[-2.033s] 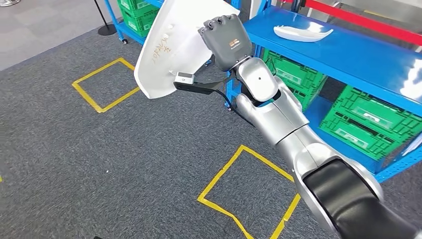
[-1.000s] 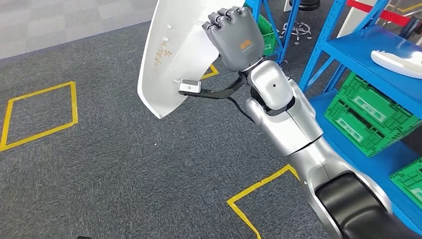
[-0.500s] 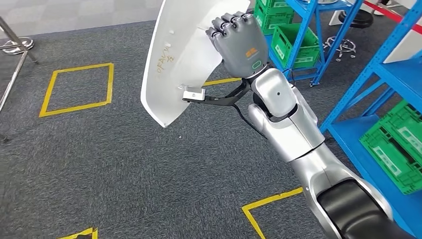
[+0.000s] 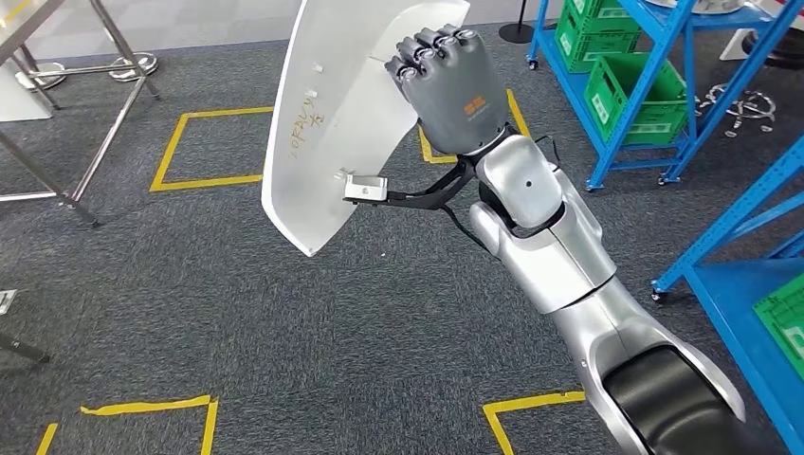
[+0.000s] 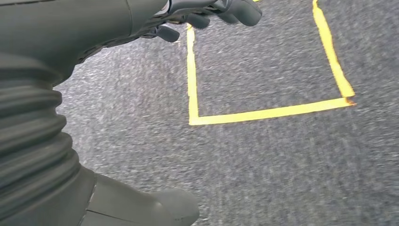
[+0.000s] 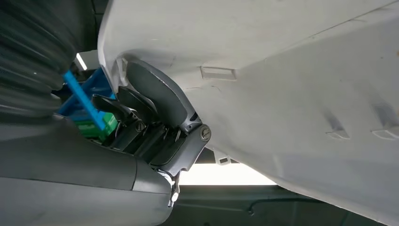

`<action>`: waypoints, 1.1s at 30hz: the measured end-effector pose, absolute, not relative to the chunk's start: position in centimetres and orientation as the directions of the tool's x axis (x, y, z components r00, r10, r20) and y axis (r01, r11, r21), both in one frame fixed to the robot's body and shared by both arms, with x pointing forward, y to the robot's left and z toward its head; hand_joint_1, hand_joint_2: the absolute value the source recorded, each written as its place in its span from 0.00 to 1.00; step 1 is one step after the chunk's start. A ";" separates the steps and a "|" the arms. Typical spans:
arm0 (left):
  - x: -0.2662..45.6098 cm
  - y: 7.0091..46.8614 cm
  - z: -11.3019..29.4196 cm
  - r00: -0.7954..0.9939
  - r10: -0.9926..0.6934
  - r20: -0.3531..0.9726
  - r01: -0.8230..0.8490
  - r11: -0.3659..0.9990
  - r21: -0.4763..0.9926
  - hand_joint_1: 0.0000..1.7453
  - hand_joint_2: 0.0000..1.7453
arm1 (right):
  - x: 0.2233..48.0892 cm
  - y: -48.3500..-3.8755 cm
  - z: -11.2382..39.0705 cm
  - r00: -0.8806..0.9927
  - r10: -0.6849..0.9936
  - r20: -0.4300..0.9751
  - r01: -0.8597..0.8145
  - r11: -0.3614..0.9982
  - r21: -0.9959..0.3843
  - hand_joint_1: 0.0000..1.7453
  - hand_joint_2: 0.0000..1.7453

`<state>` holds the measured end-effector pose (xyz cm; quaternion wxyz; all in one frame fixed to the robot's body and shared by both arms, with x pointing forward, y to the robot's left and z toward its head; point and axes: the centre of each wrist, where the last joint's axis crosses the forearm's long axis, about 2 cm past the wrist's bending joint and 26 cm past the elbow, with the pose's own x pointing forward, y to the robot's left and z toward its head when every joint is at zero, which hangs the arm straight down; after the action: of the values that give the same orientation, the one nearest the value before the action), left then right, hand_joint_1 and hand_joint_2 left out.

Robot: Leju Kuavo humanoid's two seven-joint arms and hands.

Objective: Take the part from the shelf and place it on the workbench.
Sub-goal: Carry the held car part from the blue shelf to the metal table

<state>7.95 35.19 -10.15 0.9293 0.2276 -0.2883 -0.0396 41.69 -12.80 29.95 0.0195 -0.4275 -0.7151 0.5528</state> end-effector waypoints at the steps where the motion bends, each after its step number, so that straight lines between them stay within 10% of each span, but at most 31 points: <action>1: 7.9 35.1 -10.2 0.831 -0.205 0.517 -0.056 0.894 0.444 0.00 1.00 | 41.7 -12.9 29.8 -0.634 0.633 -0.444 0.588 0.022 -0.809 1.00 1.00; 33: 7.9 35.0 -10.2 0.830 -0.226 0.510 -0.030 0.895 0.445 0.00 1.00 | 41.1 -13.8 29.5 -0.629 0.663 -0.407 0.578 0.048 -0.815 1.00 1.00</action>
<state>7.87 34.95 -10.19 0.9303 0.2230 -0.2865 -0.0526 41.12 -13.81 29.49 0.0393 -0.4292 -0.7227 0.5404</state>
